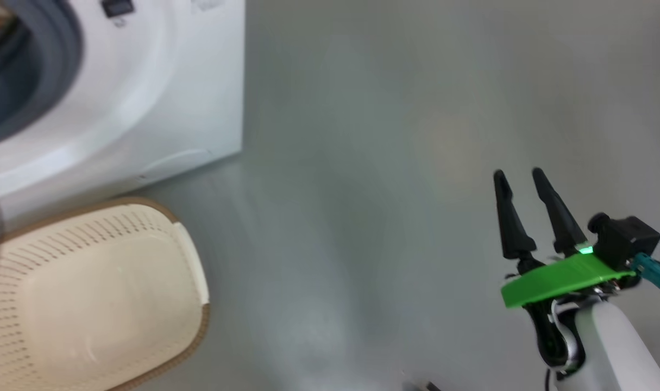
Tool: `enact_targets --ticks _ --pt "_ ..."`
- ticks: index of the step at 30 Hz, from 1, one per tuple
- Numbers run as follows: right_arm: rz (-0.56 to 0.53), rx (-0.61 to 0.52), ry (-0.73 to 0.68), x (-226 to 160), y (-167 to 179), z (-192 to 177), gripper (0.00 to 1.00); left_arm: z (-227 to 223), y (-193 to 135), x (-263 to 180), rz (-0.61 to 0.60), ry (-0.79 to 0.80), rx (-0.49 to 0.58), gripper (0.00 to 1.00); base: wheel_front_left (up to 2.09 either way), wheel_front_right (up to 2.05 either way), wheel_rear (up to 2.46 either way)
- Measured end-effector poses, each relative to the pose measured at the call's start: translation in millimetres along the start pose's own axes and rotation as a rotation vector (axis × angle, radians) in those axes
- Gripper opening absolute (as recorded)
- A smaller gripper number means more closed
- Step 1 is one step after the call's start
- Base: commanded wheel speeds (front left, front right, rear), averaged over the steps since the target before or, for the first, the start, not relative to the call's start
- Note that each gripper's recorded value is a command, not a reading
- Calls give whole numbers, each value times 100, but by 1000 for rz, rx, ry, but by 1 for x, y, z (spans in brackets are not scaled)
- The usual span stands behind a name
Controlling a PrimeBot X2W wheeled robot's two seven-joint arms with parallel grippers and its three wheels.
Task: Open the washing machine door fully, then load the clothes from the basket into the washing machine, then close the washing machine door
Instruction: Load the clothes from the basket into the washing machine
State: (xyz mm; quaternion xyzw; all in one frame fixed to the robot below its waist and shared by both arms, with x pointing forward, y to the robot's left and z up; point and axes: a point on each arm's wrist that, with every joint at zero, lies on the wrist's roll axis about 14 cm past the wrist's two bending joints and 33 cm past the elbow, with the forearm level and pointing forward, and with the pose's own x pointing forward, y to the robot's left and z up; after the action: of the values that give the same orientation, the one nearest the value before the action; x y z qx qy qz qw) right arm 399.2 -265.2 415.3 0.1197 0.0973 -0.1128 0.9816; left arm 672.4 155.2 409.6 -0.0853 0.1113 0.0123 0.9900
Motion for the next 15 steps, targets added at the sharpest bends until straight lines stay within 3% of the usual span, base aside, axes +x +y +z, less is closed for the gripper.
enact_targets --ticks 15 --pt "61 -33 -11 -36 16 25 100 3 1 -127 -34 -97 -27 100 0 0 0"
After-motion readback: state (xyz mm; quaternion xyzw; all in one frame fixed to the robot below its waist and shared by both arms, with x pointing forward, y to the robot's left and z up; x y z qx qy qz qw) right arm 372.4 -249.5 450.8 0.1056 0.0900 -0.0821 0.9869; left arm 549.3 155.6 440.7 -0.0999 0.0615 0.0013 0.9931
